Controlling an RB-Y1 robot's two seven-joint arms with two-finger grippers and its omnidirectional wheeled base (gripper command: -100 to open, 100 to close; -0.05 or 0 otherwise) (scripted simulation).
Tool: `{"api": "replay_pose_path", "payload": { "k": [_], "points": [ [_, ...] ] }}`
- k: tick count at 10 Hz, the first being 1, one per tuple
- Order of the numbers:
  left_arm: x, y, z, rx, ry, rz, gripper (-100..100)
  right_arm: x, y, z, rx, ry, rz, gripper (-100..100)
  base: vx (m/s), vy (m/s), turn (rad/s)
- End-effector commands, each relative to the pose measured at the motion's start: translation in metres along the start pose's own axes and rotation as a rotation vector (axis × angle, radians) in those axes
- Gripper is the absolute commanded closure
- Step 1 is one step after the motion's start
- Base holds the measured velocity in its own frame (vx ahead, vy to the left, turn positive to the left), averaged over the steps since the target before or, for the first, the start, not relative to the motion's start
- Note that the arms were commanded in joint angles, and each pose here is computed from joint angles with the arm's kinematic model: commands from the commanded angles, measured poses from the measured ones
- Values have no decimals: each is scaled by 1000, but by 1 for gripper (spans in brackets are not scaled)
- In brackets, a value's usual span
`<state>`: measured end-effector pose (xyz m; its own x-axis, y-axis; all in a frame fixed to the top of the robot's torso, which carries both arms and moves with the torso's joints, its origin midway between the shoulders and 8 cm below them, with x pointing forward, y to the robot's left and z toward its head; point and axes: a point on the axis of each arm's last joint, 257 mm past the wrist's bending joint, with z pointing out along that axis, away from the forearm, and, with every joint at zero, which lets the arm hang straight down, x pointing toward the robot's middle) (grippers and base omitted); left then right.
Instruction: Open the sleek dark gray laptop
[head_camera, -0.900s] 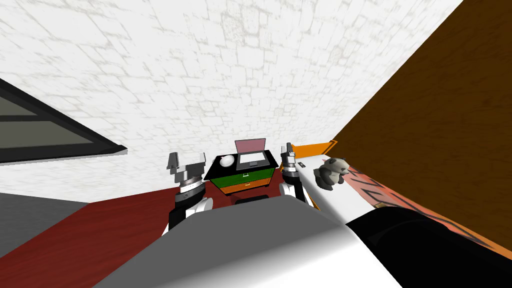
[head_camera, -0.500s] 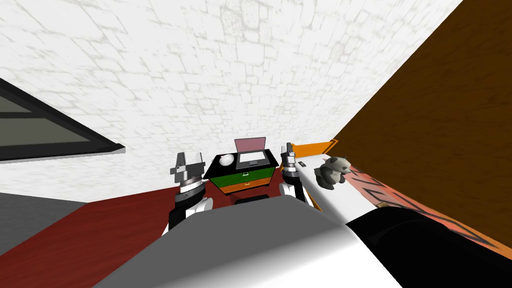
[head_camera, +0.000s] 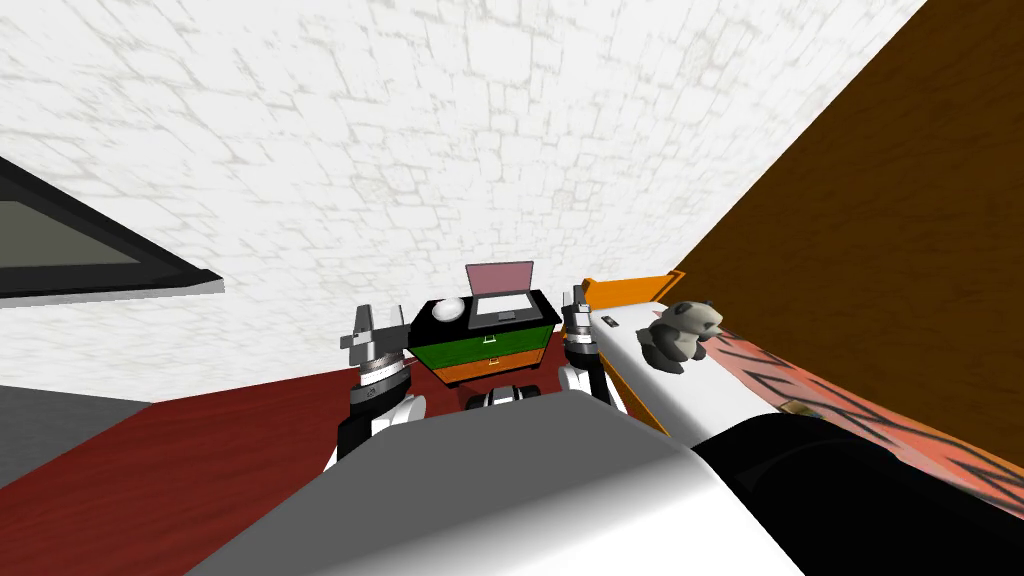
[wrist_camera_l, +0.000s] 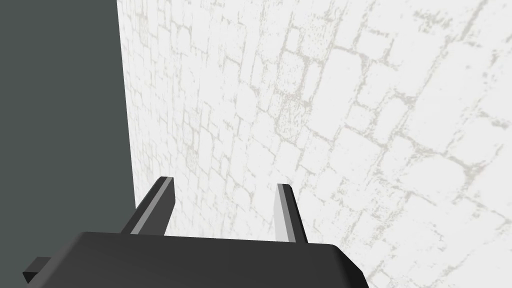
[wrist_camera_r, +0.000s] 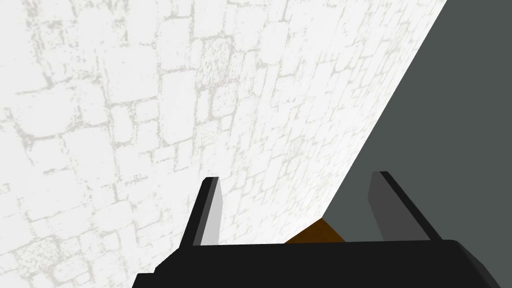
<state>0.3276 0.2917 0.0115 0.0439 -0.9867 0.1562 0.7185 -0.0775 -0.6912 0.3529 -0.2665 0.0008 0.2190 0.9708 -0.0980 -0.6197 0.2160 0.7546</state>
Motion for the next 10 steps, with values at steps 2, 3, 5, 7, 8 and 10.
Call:
{"api": "replay_pose_path", "payload": {
  "k": [2, 3, 5, 7, 8, 10],
  "points": [
    [0, 0, 0, 0, 0, 0, 0, 5, -7, -2, 3, 65, -77, -100, 4, -2, 54],
    [0, 0, 0, -1, 0, 0, 0, 7, -11, -3, 5, 94, -122, -100, -1, -7, 87],
    [0, 0, 0, -1, 0, 0, 0, 10, -21, -4, 8, 152, -234, -100, 1, -10, 112],
    [0, 0, 0, -1, 0, 0, 0, 10, -34, -6, 7, 210, -372, -100, 5, -12, 147],
    [0, 0, 0, -1, 0, 0, 0, 10, -41, -7, 5, 239, -449, -100, 3, -13, 166],
    [0, 0, 0, -1, 0, 0, 0, 8, -49, -7, 2, 269, -533, -100, 3, -13, 102]
  ]
}}
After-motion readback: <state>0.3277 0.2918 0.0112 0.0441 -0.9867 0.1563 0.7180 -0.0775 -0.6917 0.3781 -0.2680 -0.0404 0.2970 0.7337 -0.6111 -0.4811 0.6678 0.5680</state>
